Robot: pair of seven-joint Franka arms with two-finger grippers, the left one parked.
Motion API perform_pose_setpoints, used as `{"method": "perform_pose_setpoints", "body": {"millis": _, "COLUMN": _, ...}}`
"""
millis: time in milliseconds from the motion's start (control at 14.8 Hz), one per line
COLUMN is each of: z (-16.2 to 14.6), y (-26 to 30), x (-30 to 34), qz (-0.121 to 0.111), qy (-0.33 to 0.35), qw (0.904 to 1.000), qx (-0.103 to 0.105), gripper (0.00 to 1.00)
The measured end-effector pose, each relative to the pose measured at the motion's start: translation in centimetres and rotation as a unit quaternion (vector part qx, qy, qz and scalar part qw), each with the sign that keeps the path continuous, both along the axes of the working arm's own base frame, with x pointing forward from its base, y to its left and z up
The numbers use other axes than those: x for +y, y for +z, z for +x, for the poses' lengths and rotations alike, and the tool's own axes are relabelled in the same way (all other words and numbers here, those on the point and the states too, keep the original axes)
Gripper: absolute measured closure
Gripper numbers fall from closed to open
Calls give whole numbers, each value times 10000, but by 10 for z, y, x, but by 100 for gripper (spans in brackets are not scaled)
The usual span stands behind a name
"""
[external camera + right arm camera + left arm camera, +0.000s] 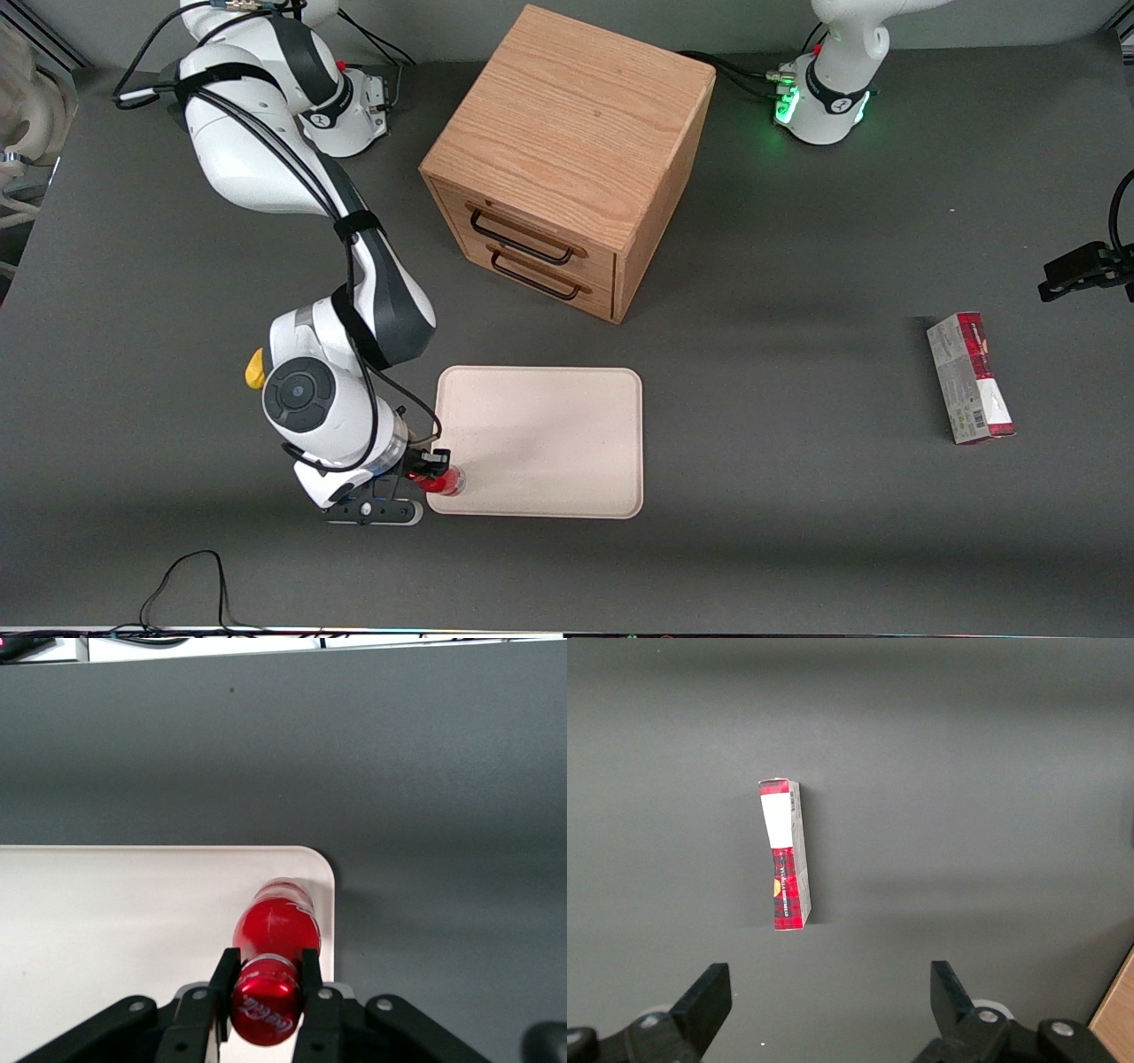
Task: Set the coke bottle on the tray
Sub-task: 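Carry the bottle onto the cream tray's edge and lower it, then open the right gripper, release the bottle, and lift away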
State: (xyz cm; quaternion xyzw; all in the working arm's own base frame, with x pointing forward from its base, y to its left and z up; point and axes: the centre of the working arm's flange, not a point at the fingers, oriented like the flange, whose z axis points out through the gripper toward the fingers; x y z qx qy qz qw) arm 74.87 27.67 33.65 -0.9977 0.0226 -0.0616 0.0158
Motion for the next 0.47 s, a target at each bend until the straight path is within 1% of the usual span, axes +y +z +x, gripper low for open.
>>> {"method": "perform_pose_setpoints", "body": {"millis": 203, "z": 1, "y": -7, "x": 0, "qz": 4, "qy": 8, "qw": 10000, "qx": -11, "gripper": 68}}
{"method": "perform_pose_setpoints", "body": {"millis": 271, "z": 1, "y": -10, "x": 1, "qz": 0, "qy": 9, "qw": 10000, "qx": 0, "gripper": 64}}
{"method": "perform_pose_setpoints", "body": {"millis": 475, "z": 0, "y": -15, "x": 7, "qz": -41, "qy": 77, "qw": 10000, "qx": -34, "gripper": 35}}
